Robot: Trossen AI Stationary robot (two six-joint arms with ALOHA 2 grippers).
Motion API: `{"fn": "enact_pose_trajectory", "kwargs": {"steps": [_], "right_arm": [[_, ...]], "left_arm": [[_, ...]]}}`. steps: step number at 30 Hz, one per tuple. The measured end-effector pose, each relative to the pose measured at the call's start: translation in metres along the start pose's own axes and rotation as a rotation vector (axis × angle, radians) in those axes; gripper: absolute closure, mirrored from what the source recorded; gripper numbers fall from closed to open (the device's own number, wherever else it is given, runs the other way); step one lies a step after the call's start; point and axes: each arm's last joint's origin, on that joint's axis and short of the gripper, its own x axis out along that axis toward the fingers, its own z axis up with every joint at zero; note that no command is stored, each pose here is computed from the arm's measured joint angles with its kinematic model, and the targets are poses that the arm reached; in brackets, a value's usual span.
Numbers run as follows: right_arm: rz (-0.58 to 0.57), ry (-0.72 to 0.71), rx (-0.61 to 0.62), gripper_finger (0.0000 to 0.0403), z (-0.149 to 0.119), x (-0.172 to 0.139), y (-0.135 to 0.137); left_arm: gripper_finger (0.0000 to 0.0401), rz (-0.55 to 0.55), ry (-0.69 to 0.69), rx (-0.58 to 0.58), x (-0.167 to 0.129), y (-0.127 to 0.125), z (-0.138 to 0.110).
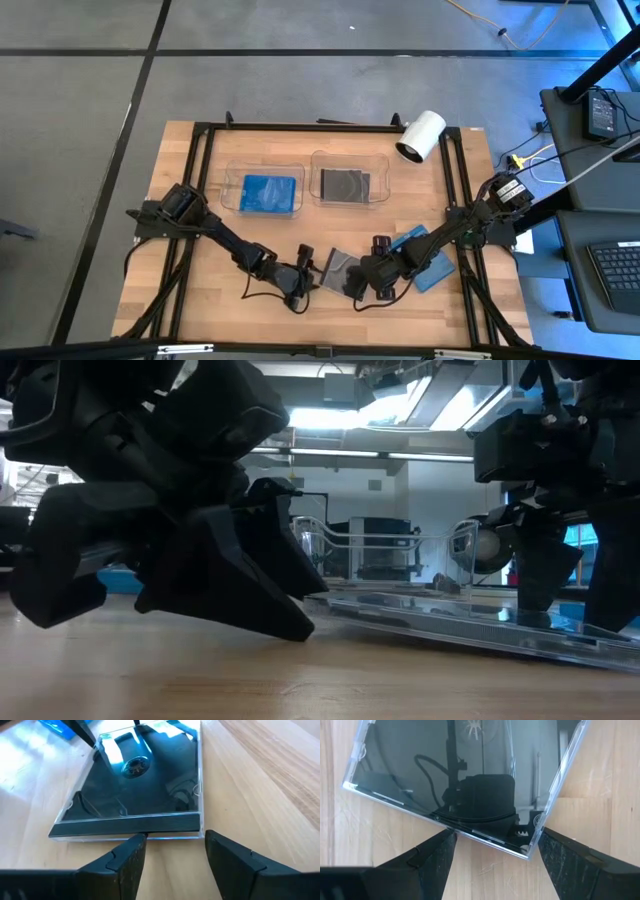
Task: Pick & place jewel cases by type
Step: Put the black CD case into the right transparent bin
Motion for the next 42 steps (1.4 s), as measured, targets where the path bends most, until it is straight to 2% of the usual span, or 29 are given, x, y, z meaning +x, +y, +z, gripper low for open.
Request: {"fn": "enact_pose_trajectory", "kwargs": {"steps": [6,15,22,30,42], "right_arm": [[0.000,0.001,0.003,0.0119,0.000,0.000,0.000],[0.010,0.001,0.009,0.0119,0.001,0.000,0.000],[0.013,0.001,0.006,0.0119,0.001,0.000,0.000],[0.017,-0.002,0.004,0.0119,0.002,0.000,0.000],[0.018,0.000,0.002,0.0119,0.001,0.000,0.000]], "left_arm": [[0.0198,0.039,0.002,0.005,0.000,0.001,0.000],[0.0198,0.248,-0.013,0.093,-0.002,0.003,0.006],[0.0198,0.247,-0.009,0.106,-0.002,0.003,0.006],[0.0198,0.304,-0.007,0.105,-0.003,0.004,0.007],[0.0198,0.328,-0.053,0.223,-0.004,0.006,0.015]]}}
